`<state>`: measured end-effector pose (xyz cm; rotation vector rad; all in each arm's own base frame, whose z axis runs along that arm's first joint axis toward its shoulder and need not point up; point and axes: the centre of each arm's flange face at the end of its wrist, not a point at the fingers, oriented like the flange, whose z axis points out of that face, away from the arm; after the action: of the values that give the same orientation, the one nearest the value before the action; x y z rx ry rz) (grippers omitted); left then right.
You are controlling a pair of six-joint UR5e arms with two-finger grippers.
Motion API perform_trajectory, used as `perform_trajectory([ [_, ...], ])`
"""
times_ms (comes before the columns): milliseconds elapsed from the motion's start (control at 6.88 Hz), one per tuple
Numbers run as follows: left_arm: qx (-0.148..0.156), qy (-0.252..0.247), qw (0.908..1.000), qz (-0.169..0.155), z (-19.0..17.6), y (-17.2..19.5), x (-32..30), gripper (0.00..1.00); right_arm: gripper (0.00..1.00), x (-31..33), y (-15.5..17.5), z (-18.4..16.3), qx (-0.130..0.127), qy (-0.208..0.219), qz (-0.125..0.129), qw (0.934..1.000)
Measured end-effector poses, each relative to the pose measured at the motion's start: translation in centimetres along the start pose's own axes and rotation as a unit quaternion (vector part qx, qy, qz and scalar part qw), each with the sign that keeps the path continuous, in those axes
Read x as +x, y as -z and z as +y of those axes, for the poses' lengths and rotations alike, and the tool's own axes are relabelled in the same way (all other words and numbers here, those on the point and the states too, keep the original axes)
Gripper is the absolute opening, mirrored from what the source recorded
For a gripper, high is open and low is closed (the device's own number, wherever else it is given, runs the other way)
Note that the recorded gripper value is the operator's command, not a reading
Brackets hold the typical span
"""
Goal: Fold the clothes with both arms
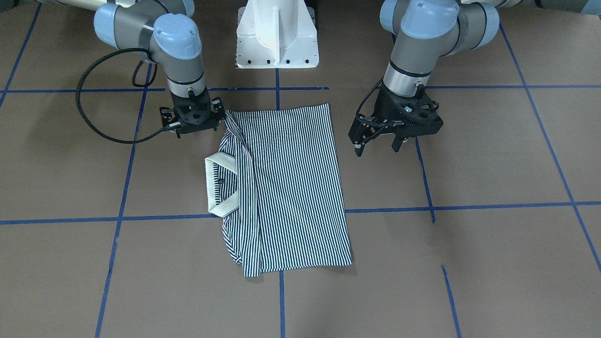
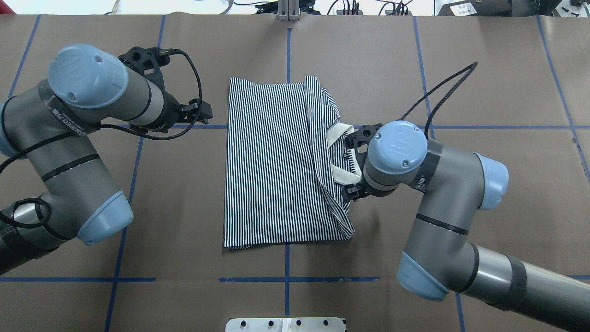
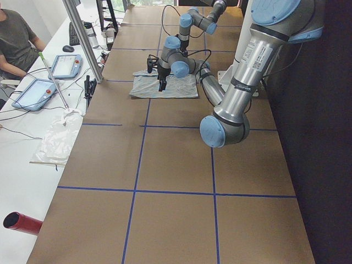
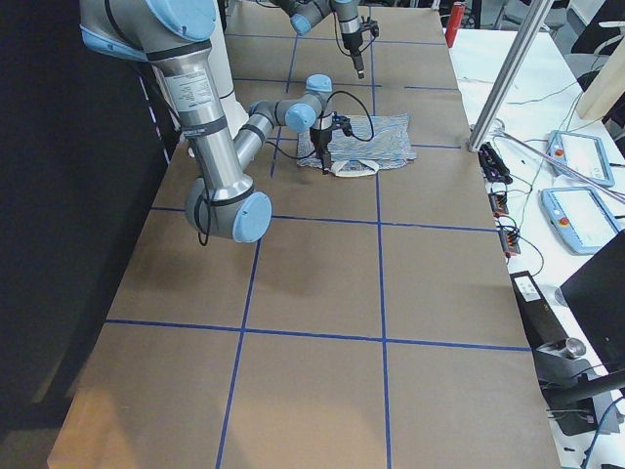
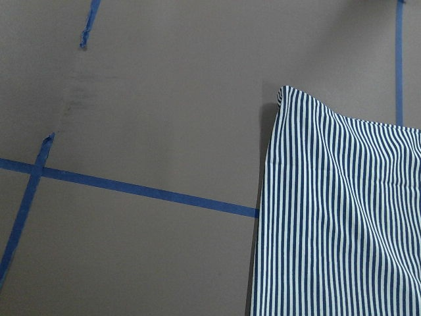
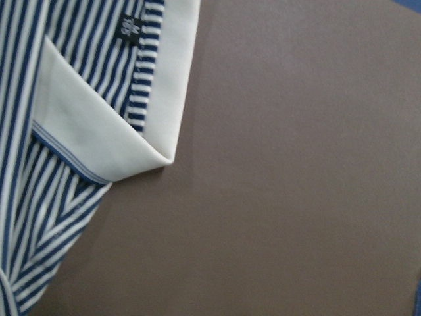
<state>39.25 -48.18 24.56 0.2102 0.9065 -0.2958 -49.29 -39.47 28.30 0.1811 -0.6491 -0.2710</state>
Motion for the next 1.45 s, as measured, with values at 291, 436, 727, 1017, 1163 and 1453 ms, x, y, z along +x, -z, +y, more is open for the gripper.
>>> perform_trajectory([
  [291, 0.000, -0.002, 1.0000, -0.002, -0.1, -0.3, -0.1, 1.00, 1.00, -3.3, 0.7, -2.5, 0.018, 0.009, -0.019, 0.9996],
  [436, 0.000, -0.002, 1.0000, -0.002, -0.1, -0.3, -0.1, 1.00, 1.00, -4.4, -0.1, -3.3, 0.018, 0.011, -0.021, 0.9996],
  [727, 0.000, -0.001, 1.0000, -0.003, -0.1, -0.4, -0.2, 1.00, 1.00, -5.2, -1.8, -2.6, 0.005, 0.016, -0.018, 0.9997],
  [1017, 0.000, -0.001, 1.0000, -0.002, -0.1, -0.3, -0.2, 1.00, 1.00, -5.6, -3.3, -0.9, -0.016, 0.022, -0.006, 0.9996],
  [1163, 0.000, -0.001, 1.0000, -0.002, -0.1, -0.2, -0.2, 1.00, 1.00, -5.6, -3.7, -0.4, -0.025, 0.022, 0.000, 0.9994],
  [1453, 0.000, -0.001, 1.0000, -0.001, -0.1, -0.1, -0.2, 1.00, 1.00, -5.1, -4.6, 0.3, -0.035, 0.022, 0.009, 0.9991],
])
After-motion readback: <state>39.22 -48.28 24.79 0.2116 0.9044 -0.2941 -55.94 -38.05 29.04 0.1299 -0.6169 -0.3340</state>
